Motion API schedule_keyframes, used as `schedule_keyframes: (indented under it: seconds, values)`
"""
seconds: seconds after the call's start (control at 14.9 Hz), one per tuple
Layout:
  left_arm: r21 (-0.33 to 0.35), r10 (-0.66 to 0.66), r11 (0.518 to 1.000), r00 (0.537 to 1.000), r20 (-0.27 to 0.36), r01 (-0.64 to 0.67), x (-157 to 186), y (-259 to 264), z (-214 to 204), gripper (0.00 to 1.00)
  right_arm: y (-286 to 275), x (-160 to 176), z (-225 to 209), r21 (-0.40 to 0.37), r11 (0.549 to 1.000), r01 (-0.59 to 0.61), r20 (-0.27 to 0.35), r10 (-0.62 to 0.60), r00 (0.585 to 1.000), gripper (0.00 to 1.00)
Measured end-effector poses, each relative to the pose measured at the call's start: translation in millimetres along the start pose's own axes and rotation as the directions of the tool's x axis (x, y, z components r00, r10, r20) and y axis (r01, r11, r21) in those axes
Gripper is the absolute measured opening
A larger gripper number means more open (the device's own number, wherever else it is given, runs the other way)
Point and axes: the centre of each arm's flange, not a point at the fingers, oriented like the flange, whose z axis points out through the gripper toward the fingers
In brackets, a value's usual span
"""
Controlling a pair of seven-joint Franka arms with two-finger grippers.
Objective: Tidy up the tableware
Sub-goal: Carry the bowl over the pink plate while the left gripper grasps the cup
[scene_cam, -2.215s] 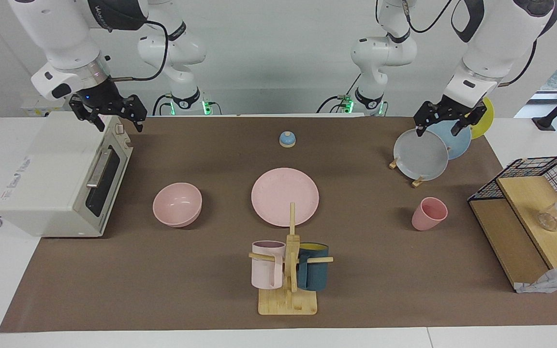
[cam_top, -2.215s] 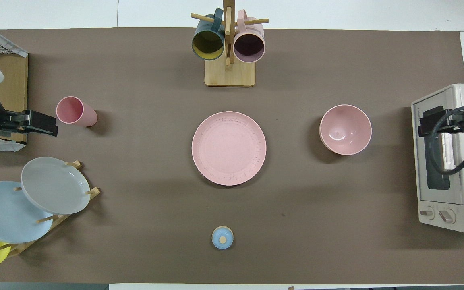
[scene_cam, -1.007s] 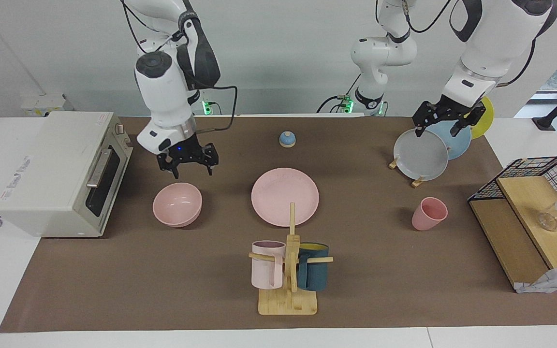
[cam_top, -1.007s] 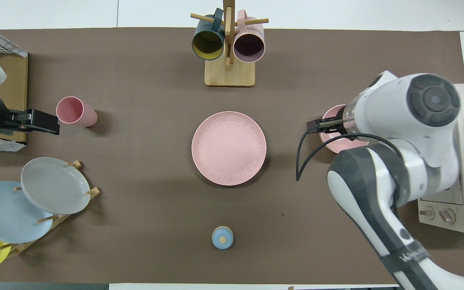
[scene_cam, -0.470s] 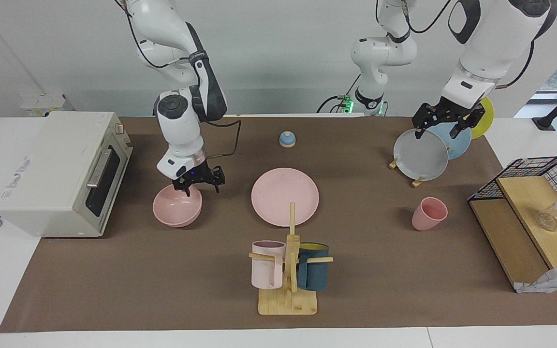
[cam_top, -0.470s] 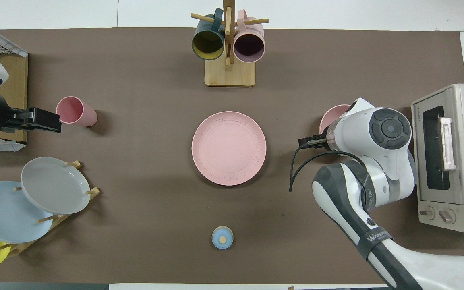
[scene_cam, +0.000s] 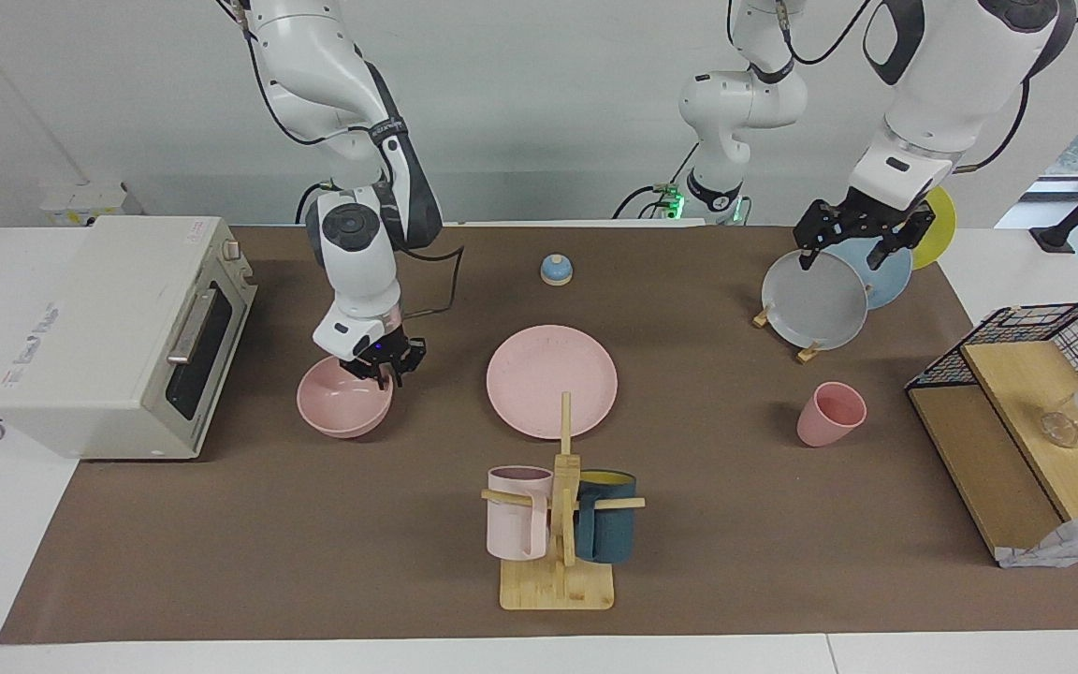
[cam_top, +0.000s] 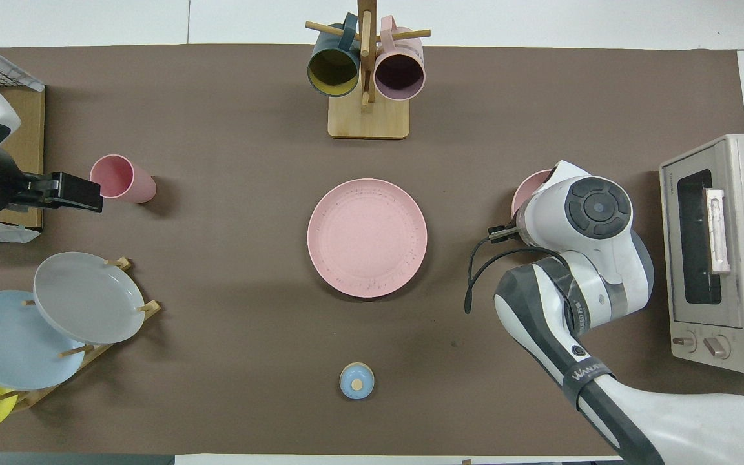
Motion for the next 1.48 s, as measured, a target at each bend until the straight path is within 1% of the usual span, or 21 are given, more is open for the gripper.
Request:
schedule_keyframes:
  seconds: [0.07,0.13,0.27,0.4,0.54,0.67,0.74,0.87,1.01,1.14,1.21,1.34,1.48]
  values:
    - [0.0,0.0,1.0,1.0,0.0,0.0,0,0,0,1.0,-2,5,-9,-0.008,1.0,0.008,0.011,-0.008,1.0,0.08]
    - [0.0,0.0,1.0,1.0,0.0,0.0,0,0,0,1.0,-5,11,-21,-0.013,1.0,0.014,0.03,-0.014,0.999,0.04]
    - [0.0,0.0,1.0,1.0,0.0,0.0,0,0,0,1.0,-18,27,-54,-0.023,0.999,0.032,0.054,-0.031,0.998,0.04]
    - [0.0,0.0,1.0,1.0,-0.002,0.0,0,0,0,1.0,-42,43,-88,-0.029,0.999,0.045,0.056,-0.043,0.998,0.04]
    - [-0.001,-0.003,1.0,1.0,-0.015,0.003,2,-1,0,1.0,-85,57,-119,-0.032,0.999,-0.001,0.036,0.002,0.999,0.04]
    - [-0.002,-0.008,1.0,1.0,-0.029,0.008,8,-4,7,1.0,-153,64,-136,-0.04,0.998,-0.04,0.04,0.041,0.998,0.04]
    - [-0.004,-0.011,1.0,0.999,-0.034,0.011,14,-6,16,1.0,-191,65,-136,-0.043,0.997,-0.057,0.04,0.058,0.997,0.04]
    - [-0.007,-0.017,1.0,0.999,-0.035,0.017,37,-9,51,1.0,-265,66,-121,-0.039,0.995,-0.093,0.023,0.094,0.995,0.04]
    - [-0.011,-0.025,1.0,0.999,-0.024,0.024,65,-13,97,1.0,-309,70,-96,-0.013,0.993,-0.117,-0.012,0.117,0.993,0.04]
    - [-0.01,-0.034,0.999,0.999,-0.01,0.034,92,-23,140,1.0,-316,74,-74,-0.007,0.992,-0.125,-0.016,0.125,0.992,0.04]
    - [-0.002,-0.032,0.999,0.999,-0.003,0.032,103,-30,154,1.0,-314,77,-68,-0.008,0.991,-0.13,-0.013,0.13,0.991,0.04]
    - [0.003,-0.031,1.0,0.999,-0.009,0.031,118,-39,174,1.0,-311,77,-60,-0.012,0.991,-0.135,-0.002,0.135,0.991,0.04]
    - [0.002,-0.03,1.0,0.999,-0.027,0.03,125,-40,183,1.0,-315,71,-48,0.012,0.988,-0.156,0.021,0.156,0.988,0.04]
